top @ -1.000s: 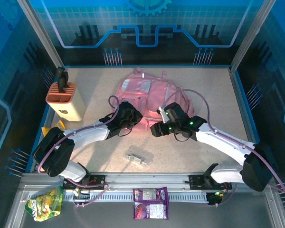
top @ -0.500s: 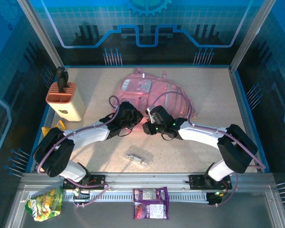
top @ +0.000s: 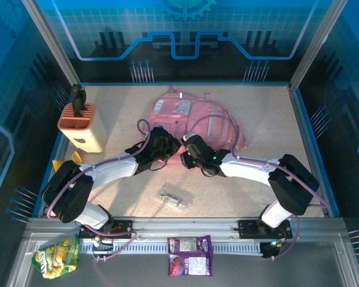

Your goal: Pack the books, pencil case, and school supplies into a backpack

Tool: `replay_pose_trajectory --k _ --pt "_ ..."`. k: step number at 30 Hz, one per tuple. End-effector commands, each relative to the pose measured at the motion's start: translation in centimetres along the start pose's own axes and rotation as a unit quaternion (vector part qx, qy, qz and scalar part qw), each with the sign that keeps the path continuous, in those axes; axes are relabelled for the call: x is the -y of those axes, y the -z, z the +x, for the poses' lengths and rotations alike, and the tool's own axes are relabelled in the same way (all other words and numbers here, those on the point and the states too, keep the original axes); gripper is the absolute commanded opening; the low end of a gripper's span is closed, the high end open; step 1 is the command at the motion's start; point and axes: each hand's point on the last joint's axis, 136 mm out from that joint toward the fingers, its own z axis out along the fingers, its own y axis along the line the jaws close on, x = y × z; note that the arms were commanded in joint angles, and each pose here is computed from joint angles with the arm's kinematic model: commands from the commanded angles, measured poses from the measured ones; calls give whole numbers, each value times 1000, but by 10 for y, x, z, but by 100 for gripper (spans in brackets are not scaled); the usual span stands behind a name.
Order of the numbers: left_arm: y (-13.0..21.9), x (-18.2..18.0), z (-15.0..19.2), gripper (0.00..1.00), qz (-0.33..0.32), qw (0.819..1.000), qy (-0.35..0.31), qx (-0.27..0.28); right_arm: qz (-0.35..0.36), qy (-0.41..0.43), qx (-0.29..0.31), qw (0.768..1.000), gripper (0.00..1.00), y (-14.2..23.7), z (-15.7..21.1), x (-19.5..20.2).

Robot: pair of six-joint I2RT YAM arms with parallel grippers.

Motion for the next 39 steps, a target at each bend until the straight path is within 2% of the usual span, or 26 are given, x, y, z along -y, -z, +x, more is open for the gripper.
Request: replay_pose_trajectory --k 1,6,11,17,29,39 --pt "13 52 13 0 80 996 -11 -28 23 -4 73 997 29 3 -46 -3" --pt "13 51 14 0 78 996 -14 -28 15 6 74 997 21 1 -47 -8" --pt "15 44 10 0 64 998 -20 -16 25 -2 55 998 7 8 -38 -1" --pt "17 38 0 0 50 998 -25 -4 27 -18 41 999 0 21 -20 8" --pt "26 21 -20 0 40 999 -11 11 25 -42 7 999 0 41 15 40" --pt "31 10 -38 0 26 999 -8 20 46 -92 -3 995 0 61 36 92"
